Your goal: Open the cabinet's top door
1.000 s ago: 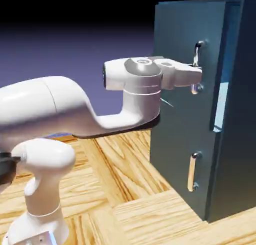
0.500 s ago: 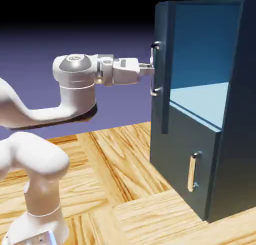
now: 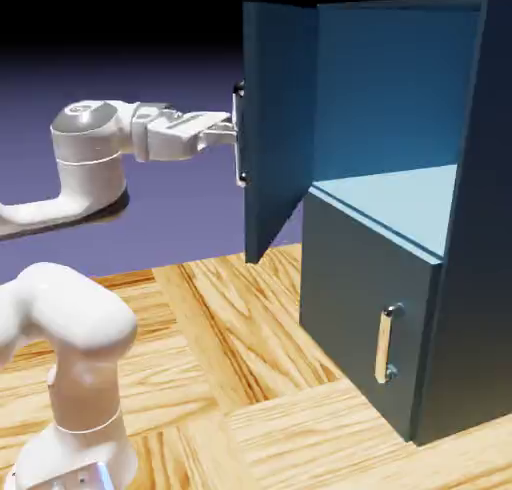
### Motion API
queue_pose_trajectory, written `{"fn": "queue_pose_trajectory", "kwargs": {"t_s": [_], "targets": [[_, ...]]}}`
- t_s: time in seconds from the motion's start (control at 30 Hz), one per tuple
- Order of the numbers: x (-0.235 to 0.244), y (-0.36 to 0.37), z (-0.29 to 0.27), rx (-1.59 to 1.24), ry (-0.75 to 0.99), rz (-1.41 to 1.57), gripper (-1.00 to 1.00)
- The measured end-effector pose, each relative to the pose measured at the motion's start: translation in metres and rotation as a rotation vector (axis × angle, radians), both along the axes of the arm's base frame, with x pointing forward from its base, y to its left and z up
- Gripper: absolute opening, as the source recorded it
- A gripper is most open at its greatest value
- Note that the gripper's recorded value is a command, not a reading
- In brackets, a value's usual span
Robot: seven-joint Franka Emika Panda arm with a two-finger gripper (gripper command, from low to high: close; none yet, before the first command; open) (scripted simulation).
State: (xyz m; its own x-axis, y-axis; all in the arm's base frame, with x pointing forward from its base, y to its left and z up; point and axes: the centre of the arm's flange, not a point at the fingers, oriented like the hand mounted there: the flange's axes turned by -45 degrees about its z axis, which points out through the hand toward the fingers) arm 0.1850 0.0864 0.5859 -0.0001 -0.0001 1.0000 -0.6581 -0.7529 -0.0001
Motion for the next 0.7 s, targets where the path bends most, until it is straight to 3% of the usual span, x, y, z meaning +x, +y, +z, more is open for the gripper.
{"fn": "queue_pose_trajectory", "kwargs": {"t_s": [0.7], "targets": [[-0.048,0.193,0.000,0.000,0.000,-0.487,-1.00]]}}
